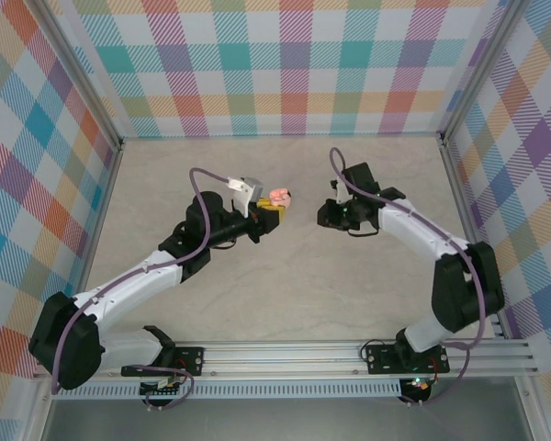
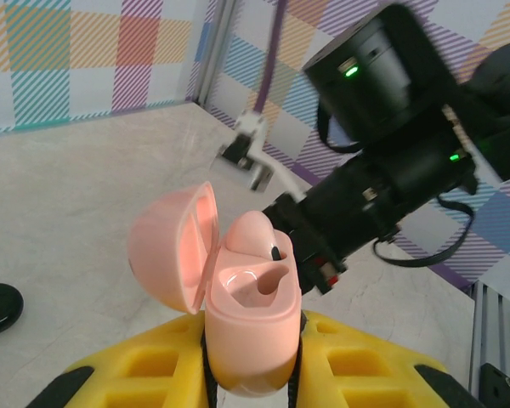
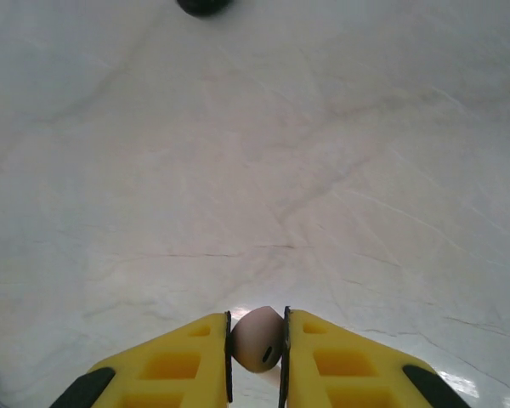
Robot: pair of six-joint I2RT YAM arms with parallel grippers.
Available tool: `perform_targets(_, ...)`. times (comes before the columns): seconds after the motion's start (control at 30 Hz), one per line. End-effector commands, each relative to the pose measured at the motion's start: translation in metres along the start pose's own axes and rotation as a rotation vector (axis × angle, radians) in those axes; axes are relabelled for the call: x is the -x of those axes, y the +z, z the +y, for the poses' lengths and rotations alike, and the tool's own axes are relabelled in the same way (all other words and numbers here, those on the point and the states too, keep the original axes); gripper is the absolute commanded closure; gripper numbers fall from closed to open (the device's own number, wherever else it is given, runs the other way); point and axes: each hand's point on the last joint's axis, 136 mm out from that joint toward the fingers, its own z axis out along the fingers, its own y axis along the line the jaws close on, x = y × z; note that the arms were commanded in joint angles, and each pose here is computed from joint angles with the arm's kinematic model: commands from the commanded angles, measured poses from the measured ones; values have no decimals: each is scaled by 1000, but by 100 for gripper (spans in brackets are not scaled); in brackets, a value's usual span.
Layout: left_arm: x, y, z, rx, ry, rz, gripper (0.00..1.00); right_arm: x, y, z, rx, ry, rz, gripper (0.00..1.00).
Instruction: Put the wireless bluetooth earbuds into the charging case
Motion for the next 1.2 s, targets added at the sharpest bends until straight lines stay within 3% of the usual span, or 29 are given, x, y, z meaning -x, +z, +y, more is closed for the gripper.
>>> perform_targets(0.0,12,1,-9,-31,15,-72,75,15,-31,34,142,-35,-101,79)
perform_targets(0.6,13,2,-22,-119,76,-105,75,47,-157,143,555,-232,-376,78)
perform_targets(1.17,27,-1,-35,-166,156,-169,75,34,-187,205,711,-377,-390,78)
